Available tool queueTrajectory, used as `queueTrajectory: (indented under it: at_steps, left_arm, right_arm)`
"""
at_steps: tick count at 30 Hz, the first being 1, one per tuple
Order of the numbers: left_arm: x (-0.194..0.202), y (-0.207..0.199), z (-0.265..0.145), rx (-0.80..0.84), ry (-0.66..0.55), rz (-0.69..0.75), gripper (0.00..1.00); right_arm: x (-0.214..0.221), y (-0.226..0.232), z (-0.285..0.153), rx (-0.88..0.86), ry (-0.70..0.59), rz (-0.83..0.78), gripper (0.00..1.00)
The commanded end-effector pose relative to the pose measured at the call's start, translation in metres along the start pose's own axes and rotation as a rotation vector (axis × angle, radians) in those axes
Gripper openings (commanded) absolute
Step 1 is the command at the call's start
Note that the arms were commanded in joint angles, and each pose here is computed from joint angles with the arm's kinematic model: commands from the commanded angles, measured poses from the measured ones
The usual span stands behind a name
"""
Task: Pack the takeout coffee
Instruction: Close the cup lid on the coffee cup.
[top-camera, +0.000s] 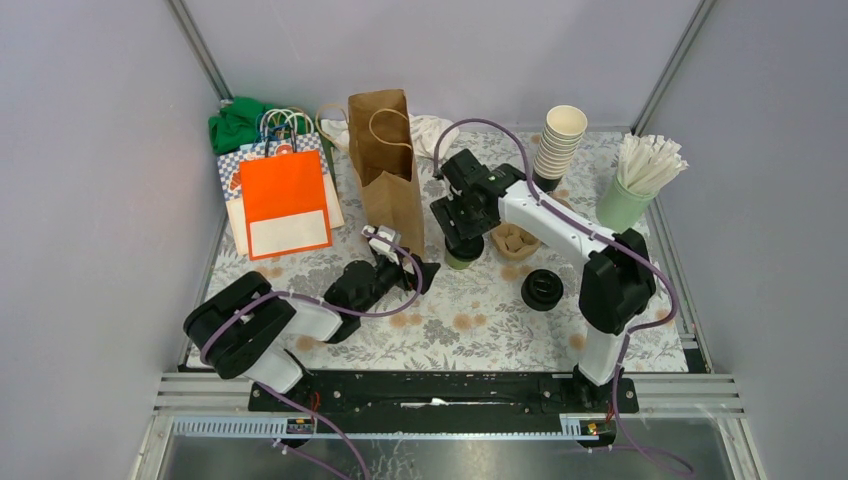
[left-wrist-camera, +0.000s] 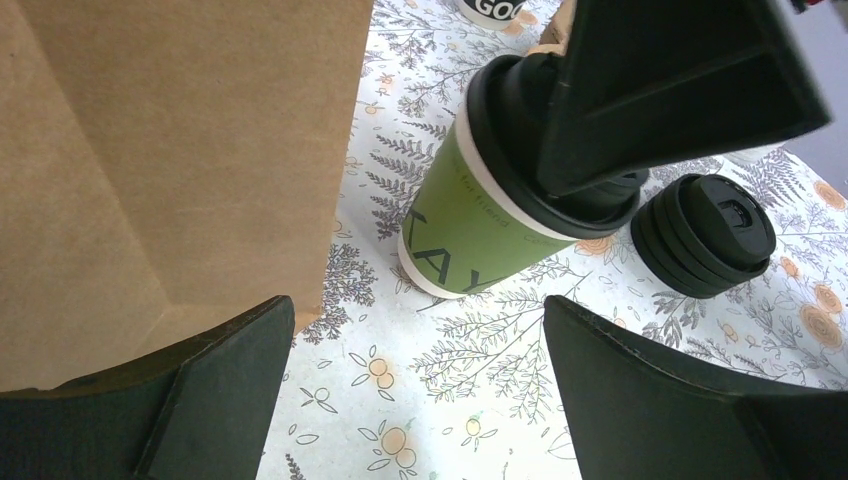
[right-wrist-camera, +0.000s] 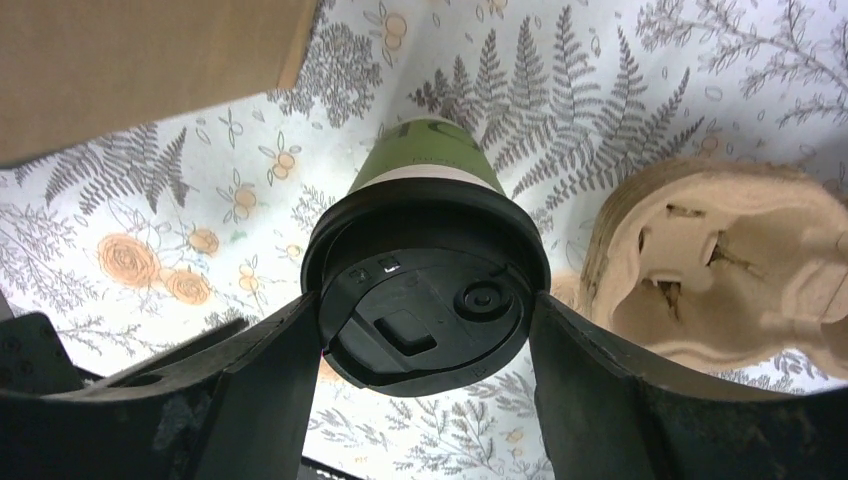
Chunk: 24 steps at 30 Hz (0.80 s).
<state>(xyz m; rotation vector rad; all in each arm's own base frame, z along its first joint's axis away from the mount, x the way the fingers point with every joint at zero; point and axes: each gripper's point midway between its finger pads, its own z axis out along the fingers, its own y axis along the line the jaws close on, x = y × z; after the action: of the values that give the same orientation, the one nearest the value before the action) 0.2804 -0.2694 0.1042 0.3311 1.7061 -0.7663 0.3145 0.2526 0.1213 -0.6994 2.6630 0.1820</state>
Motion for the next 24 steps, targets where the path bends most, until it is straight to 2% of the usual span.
queueTrajectory:
  at_steps: [1, 9, 17, 21, 24]
  left_arm:
    - [-0.017, -0.012, 0.009, 0.053, -0.049, -0.014, 0.99]
    - [-0.011, -0.019, 0.018, 0.096, -0.03, -0.004, 0.99]
    - [-0.009, -0.018, 0.02, 0.093, -0.024, 0.002, 0.99]
    - [-0.008, -0.017, 0.018, 0.091, -0.021, 0.001, 0.99]
    - [-0.011, -0.016, 0.013, 0.081, -0.029, 0.008, 0.99]
  right_arm:
    - [0.085, 0.006, -0.002, -0.016, 0.317, 0.005, 0.59]
    - [0.067, 0.007, 0.003, 0.001, 0.285, -0.004, 0.59]
    - [0.008, 0.007, 0.013, 0.042, 0.173, 0.003, 0.59]
    - [-0.013, 0.007, 0.006, 0.054, 0.141, -0.003, 0.58]
    - [-0.013, 0.006, -0.006, 0.051, 0.128, -0.004, 0.58]
